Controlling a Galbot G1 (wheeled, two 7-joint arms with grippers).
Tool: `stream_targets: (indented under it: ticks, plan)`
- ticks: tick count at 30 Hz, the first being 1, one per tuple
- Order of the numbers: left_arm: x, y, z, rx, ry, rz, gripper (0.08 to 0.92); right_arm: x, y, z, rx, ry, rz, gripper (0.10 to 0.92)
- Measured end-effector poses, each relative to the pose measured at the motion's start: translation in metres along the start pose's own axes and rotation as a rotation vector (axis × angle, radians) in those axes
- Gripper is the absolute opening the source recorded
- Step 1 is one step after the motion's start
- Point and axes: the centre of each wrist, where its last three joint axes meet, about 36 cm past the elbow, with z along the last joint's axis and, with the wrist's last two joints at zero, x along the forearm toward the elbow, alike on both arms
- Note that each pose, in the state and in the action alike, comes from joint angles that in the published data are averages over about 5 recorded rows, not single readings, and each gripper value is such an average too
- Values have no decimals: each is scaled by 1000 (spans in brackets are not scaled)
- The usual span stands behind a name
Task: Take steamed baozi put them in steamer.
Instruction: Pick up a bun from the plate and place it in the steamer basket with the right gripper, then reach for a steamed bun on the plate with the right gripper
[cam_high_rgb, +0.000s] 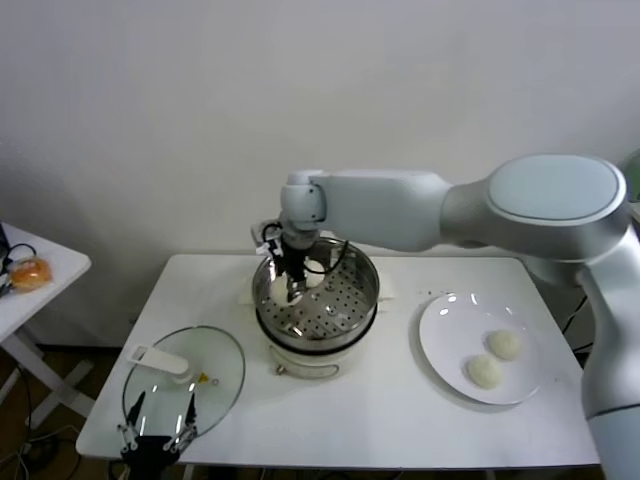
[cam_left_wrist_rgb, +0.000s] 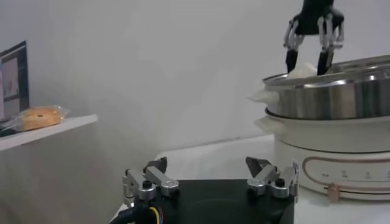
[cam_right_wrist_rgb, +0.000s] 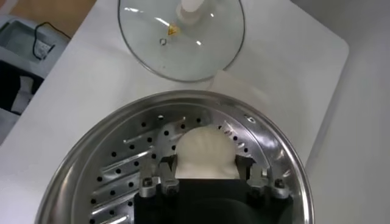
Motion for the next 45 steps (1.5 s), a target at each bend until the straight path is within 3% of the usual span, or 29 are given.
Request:
stream_targets:
  ticks: [10,18,23,30,36,45]
  plan:
    - [-1,0,0,-1,-5,-1,823,-24,0,-6,16,21,15,654]
    - [0,1,-1,-6,-5,-2,823,-19,-1,-1,20,12,17,806]
    - [1,1,-3,-9,-5,-2,823,7,-3,15,22,16,13,822]
    - [2,1,-5,-12,-4,-2,823,70,3,72,2,48,-21,823]
    - [2,-1,-3,-14,1,-2,823,119,36,144,-47,92,-57,823]
    - [5,-5,-1,-15,7,-2,823,118,122,242,-160,125,-127,823]
